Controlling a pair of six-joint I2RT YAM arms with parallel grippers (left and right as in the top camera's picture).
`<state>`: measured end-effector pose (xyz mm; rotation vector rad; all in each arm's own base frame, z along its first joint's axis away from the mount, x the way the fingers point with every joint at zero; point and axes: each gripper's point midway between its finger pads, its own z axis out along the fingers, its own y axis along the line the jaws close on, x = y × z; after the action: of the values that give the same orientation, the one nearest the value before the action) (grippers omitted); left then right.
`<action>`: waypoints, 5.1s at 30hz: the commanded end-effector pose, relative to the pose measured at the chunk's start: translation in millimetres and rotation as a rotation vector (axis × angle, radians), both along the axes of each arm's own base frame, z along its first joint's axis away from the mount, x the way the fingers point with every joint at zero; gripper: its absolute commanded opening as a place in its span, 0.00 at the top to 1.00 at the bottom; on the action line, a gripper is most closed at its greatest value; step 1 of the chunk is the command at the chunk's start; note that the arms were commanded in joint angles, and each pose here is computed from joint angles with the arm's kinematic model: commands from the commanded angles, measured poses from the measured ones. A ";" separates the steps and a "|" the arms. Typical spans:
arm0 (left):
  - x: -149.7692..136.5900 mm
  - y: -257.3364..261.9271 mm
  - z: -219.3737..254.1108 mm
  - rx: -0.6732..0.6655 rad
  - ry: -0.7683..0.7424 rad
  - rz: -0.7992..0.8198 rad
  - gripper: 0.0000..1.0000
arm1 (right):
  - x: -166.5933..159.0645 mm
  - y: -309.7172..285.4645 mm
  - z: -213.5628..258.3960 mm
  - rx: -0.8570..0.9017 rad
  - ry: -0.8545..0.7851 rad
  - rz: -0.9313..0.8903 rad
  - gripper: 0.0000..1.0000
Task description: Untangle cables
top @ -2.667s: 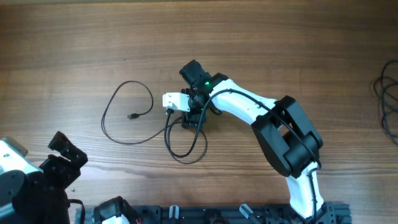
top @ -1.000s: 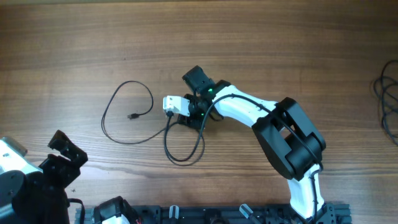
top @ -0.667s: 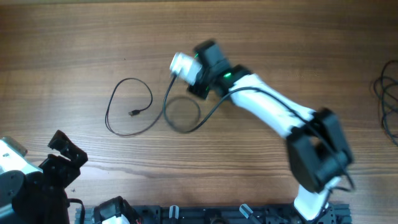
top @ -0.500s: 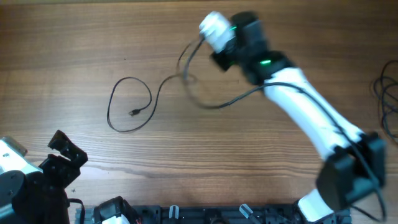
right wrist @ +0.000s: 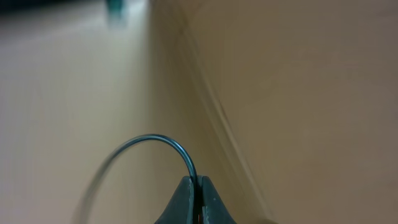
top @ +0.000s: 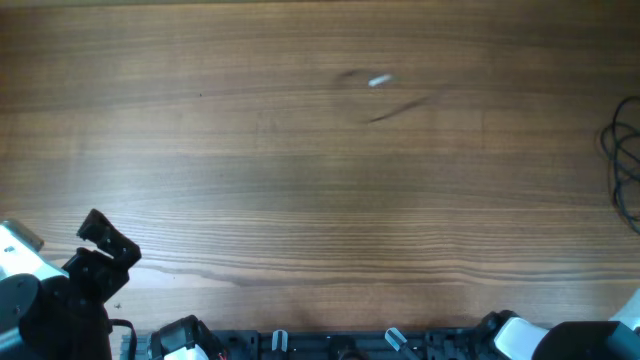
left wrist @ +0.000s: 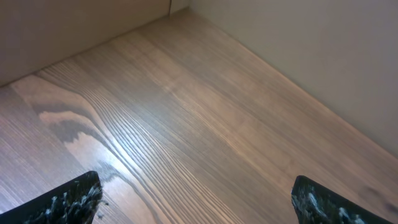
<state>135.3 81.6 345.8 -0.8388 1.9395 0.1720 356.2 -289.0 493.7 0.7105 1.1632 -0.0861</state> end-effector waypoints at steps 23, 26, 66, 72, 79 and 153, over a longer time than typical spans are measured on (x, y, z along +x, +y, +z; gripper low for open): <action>-2.0 -5.3 0.3 -0.013 0.001 -0.021 0.00 | 54.8 -21.7 -167.9 0.594 0.198 0.381 0.96; -2.0 -5.3 0.3 -0.013 0.001 -0.021 0.00 | 62.2 -37.9 -181.6 0.700 0.135 0.341 0.90; -0.7 -11.1 -2.5 -0.034 0.004 -0.050 0.00 | 62.5 136.0 -463.6 0.735 1.021 -0.011 0.95; -0.9 -12.6 -3.9 -0.040 0.009 -0.056 0.00 | 76.7 157.1 -503.0 0.699 1.114 0.183 0.96; -1.3 -13.5 -4.9 -0.044 0.012 -0.059 0.00 | 63.6 154.8 -542.9 0.748 1.187 0.150 0.95; -5.4 -15.1 -11.6 -0.045 0.049 -0.067 0.00 | 59.6 397.0 -163.7 0.015 0.582 1.417 0.00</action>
<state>130.9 70.0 331.2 -0.8336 2.0170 0.1175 453.2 77.7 295.9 0.0518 2.0769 0.9985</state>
